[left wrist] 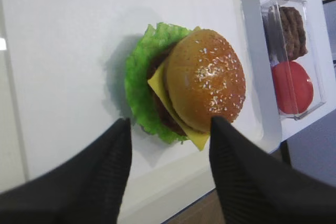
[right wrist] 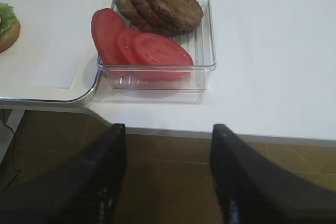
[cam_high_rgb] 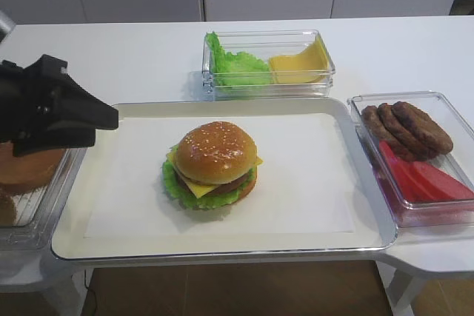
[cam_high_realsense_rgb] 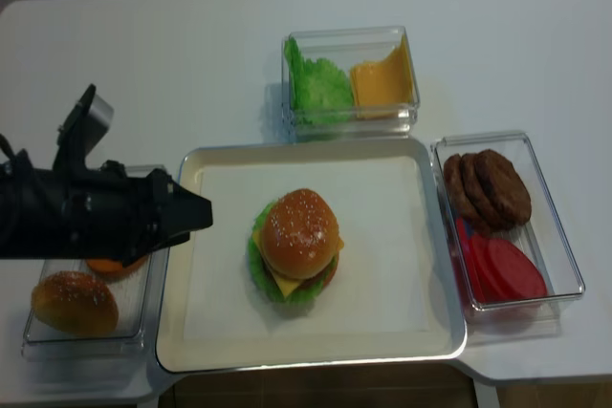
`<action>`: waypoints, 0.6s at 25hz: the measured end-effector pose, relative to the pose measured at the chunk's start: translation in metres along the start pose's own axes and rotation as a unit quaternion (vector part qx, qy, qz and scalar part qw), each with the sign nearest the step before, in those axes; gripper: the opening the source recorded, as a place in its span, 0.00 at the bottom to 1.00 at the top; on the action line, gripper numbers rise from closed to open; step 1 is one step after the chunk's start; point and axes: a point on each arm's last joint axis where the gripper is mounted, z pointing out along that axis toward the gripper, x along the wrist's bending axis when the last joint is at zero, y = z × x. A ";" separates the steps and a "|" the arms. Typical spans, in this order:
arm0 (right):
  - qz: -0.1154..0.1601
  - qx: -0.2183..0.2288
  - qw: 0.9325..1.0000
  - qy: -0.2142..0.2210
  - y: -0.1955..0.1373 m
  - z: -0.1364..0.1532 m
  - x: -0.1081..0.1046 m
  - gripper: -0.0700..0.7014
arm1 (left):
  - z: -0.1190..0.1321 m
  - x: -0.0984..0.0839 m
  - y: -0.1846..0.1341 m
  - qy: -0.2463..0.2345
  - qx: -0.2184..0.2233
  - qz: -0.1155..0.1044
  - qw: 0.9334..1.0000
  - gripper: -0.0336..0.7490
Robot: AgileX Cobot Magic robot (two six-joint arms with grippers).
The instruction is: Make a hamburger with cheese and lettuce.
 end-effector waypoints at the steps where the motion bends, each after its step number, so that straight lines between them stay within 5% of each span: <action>1: 0.000 0.000 1.000 0.000 0.000 0.000 0.000 0.62 | -0.004 -0.003 0.002 0.008 -0.003 0.007 1.000 0.50; 8: 0.000 0.000 1.000 0.000 0.000 0.000 0.000 0.62 | -0.035 -0.010 0.007 0.111 -0.018 0.056 0.992 0.50; 15: 0.000 0.000 1.000 0.000 0.000 0.000 0.000 0.62 | -0.073 -0.015 -0.010 0.220 -0.049 0.085 0.971 0.50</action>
